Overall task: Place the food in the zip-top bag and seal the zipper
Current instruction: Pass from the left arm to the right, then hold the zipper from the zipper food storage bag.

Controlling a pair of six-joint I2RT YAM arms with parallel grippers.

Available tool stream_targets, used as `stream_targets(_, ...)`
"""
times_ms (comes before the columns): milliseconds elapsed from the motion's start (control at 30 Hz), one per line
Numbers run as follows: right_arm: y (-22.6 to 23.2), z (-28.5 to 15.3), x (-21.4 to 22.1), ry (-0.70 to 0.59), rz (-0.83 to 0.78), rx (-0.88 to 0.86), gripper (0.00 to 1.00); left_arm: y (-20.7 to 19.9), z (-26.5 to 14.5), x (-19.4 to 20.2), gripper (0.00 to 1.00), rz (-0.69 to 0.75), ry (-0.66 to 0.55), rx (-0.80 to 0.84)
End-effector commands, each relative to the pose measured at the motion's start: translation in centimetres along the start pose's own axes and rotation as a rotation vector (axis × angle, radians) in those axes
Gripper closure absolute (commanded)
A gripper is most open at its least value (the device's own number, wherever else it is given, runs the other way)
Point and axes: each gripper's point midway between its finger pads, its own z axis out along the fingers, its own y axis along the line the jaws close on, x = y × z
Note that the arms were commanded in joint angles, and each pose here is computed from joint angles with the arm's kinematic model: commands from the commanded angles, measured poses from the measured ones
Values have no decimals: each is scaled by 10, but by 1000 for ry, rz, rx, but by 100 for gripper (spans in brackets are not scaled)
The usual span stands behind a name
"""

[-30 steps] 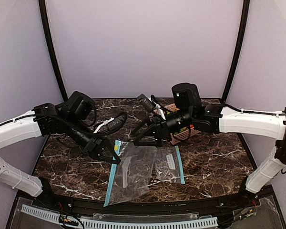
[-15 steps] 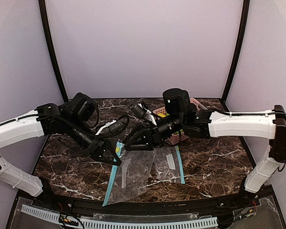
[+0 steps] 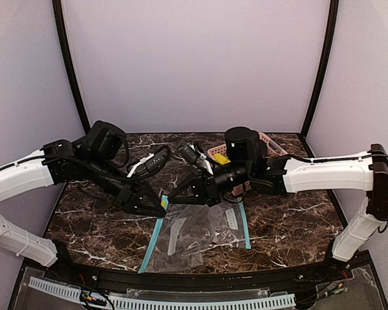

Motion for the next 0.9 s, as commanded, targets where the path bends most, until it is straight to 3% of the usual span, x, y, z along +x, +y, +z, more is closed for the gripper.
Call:
stream_targets(0, 7, -5, -12, -59, -39, 36, 100, -8, -11, -16, 59, 68, -98, -32)
stream_targets(167, 6, -8, -15, -89, -40, 63, 100, -6, -18, -25, 55, 98, -159, -80)
stream_targets(433, 8, -12, -20, -116, -48, 77, 100, 1, -12, -28, 64, 80, -158, -89)
stream_targets(500, 8, -12, -20, -118, -46, 83, 100, 1, -12, -31, 69, 86, -168, -83)
stream_targets(667, 5, -14, -20, -127, -40, 107, 100, 4, -10, -32, 95, 89, -172, -90)
stream_targets(867, -3, -31, -32, -214, -45, 230, 100, 10, -8, -23, 99, 68, -154, -107)
